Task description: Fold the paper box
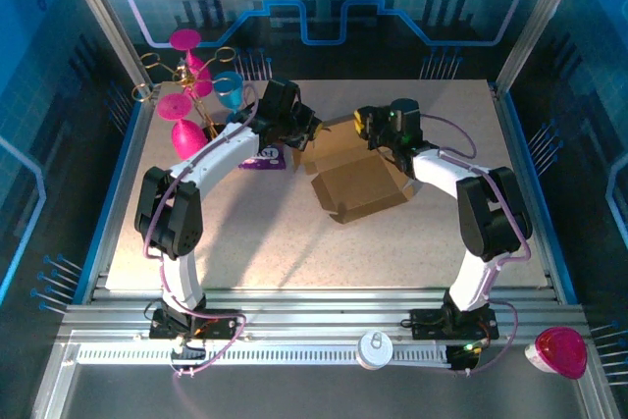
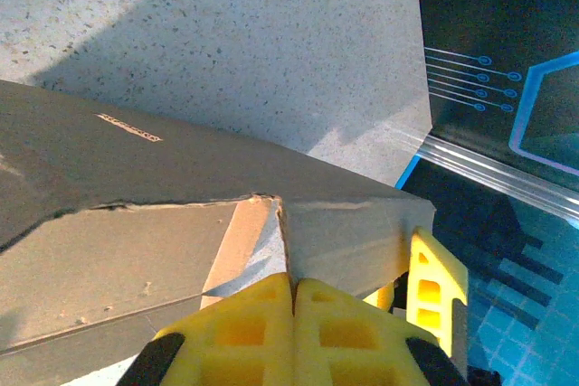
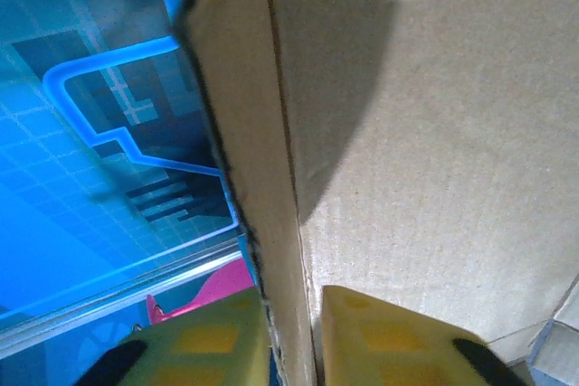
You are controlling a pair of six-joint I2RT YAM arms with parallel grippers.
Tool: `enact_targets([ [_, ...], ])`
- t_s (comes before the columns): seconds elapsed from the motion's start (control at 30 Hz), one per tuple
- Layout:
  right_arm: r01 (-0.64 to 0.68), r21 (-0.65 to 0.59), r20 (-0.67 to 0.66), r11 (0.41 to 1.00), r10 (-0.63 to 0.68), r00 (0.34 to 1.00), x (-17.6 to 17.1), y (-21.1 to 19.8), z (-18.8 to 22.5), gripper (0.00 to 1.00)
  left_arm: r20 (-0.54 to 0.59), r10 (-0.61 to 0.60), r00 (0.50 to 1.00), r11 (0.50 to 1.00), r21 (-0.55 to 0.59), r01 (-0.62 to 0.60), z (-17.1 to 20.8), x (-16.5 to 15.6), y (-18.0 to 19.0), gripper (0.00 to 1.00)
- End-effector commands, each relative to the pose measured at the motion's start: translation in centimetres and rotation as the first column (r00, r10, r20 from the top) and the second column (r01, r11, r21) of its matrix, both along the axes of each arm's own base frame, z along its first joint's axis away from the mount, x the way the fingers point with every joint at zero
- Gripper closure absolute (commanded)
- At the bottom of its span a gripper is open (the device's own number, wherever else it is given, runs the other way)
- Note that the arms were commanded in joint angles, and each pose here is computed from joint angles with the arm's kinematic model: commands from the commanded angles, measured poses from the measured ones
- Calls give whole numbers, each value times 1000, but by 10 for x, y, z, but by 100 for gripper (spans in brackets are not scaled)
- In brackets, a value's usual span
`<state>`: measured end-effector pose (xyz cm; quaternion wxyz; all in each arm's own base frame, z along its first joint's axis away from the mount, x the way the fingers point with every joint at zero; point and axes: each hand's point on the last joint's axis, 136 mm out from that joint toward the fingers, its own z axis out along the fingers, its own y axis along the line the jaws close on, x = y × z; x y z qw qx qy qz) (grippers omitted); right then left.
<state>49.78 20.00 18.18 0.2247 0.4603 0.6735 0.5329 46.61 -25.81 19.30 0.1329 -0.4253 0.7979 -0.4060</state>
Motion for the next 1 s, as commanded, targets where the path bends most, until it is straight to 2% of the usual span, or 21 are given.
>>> enact_targets([
  [0.0, 1, -19, -13, 1000, -1, 1000, -4, 6, -5, 85, 34, -28, 999, 1000, -4, 28, 15, 0, 0, 100],
  [0.13, 12, -26, -26, 1000, -12, 1000, -4, 2, -9, 98, 38, -30, 999, 1000, -7, 30, 16, 1, 0, 100],
  [0.2, 18, -26, -39, 1000, -19, 999, -6, 1, -10, 100, 57, -47, 997, 999, 3, 47, 21, 1, 0, 97],
  [0.3, 24, -40, -100, 999, -28, 995, -11, -7, -12, 100, 108, -90, 990, 994, 74, 82, 36, -4, 6, 61],
  [0.33, 24, -44, -124, 999, -29, 992, -14, -9, -13, 100, 124, -100, 987, 991, 105, 87, 41, -6, 11, 54],
  [0.37, 23, -45, -143, 999, -29, 989, -17, -12, -11, 100, 140, -114, 984, 985, 149, 93, 45, -11, 20, 48],
  [0.43, 22, -39, -178, 999, -28, 984, -22, -18, -6, 100, 172, -126, 977, 972, 220, 87, 50, -22, 39, 44],
  [0.53, 24, -21, -234, 999, -29, 972, -31, -27, 3, 100, 186, -102, 977, 965, 257, 52, 35, -43, 74, 48],
  [0.63, 42, -11, -259, 999, -43, 965, -38, -36, 14, 100, 152, -82, 985, 973, 225, 46, 4, -64, 95, 59],
  [0.7, 52, 2, -278, 999, -49, 959, -43, -39, 21, 100, 105, -93, 990, 978, 197, 71, -20, -77, 95, 68],
  [0.8, 75, 33, -293, 997, -62, 954, -46, -44, 29, 100, 74, -115, 991, 986, 131, 105, -48, -84, 81, 74],
  [0.9, 93, 56, -298, 994, -72, 952, -45, -48, 35, 100, 76, -100, 992, 994, 52, 96, -77, -84, 68, 85],
  [0.97, 104, 64, -296, 993, -80, 952, -43, -52, 39, 100, 86, -101, 991, 995, 23, 100, -90, -82, 59, 88],
])
